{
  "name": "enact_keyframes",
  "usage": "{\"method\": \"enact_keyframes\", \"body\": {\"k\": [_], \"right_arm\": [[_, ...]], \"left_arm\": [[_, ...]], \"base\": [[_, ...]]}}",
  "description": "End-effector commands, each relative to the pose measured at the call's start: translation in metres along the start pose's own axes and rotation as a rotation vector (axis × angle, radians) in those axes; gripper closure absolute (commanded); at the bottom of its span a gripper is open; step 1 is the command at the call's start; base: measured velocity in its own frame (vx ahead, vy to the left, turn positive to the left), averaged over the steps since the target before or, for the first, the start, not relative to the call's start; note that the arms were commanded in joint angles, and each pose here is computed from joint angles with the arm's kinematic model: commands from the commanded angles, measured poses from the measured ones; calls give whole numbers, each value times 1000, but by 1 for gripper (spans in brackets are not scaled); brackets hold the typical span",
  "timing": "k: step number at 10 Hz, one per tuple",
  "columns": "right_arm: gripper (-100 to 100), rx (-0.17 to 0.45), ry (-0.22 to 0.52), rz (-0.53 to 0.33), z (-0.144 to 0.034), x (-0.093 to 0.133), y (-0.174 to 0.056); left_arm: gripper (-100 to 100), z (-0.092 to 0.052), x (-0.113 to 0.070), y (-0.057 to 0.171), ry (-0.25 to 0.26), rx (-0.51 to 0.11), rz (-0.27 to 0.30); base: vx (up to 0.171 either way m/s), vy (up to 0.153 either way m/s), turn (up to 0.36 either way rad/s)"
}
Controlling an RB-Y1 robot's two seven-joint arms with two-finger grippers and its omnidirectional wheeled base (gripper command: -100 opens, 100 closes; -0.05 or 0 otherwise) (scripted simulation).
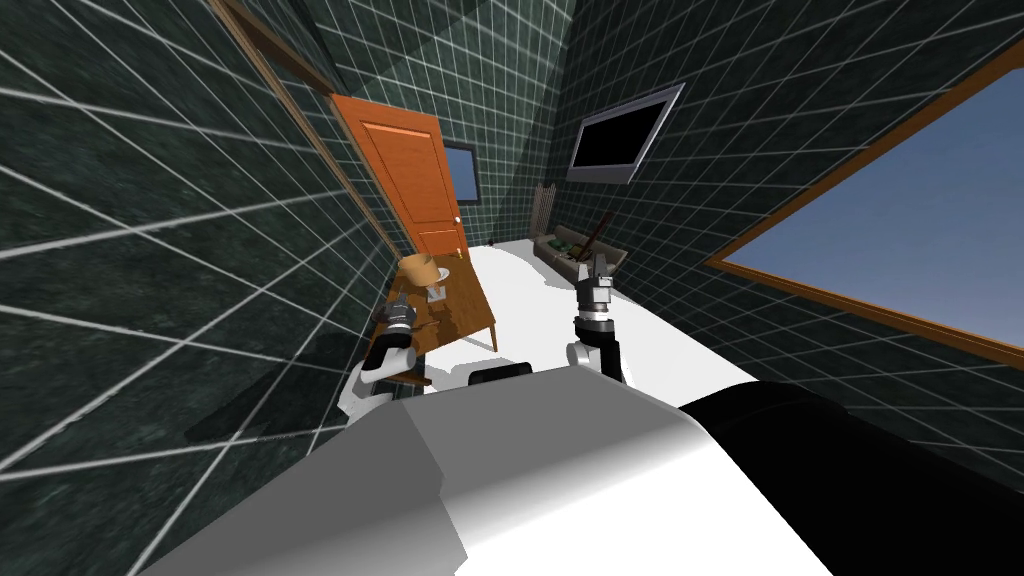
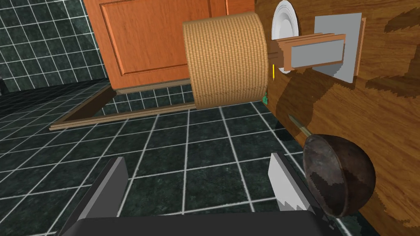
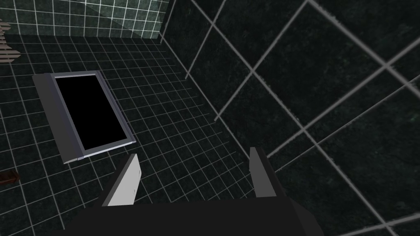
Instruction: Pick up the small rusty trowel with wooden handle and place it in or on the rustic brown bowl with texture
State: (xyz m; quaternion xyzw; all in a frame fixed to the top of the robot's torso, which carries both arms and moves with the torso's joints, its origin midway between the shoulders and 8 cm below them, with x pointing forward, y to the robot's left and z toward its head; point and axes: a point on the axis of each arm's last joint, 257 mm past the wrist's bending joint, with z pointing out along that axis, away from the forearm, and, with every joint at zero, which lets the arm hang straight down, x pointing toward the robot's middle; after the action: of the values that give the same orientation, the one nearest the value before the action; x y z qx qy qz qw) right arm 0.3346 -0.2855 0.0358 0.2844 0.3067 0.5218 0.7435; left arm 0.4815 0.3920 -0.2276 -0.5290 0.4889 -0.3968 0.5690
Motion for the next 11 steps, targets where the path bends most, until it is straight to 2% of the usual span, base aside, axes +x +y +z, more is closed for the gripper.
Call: {"method": "enact_keyframes", "body": {"k": [1,2,3,4,6,7,8,10,11], "right_arm": [[0,0,0,0,0,0,0],[0,0,0,0,0,0,0],[0,0,0,0,0,0,0],[0,0,0,0,0,0,0],[0,0,0,0,0,0,0],[0,0,0,0,0,0,0],[0,0,0,0,0,0,0],[0,0,0,0,0,0,0],[0,0,0,0,0,0,0]], "left_arm": [[-100,6,-4,25,-6,-74,4],[-100,6,-4,27,-6,-78,4],[-100,9,-7,47,-11,-136,5],[-100,14,-10,56,-15,-169,6],[-100,14,-14,84,-20,-248,5],[-100,13,-14,87,-20,-255,5],[-100,14,-18,107,-25,-313,4],[-100,13,-21,125,-30,-369,2],[-100,12,-25,143,-35,-424,-1]], "base": [[18,-25,0],[11,-16,0],[14,-14,-9],[24,-19,-24],[20,-9,-16],[18,-2,-14],[21,-5,-27],[27,2,-44],[29,7,-43]]}}
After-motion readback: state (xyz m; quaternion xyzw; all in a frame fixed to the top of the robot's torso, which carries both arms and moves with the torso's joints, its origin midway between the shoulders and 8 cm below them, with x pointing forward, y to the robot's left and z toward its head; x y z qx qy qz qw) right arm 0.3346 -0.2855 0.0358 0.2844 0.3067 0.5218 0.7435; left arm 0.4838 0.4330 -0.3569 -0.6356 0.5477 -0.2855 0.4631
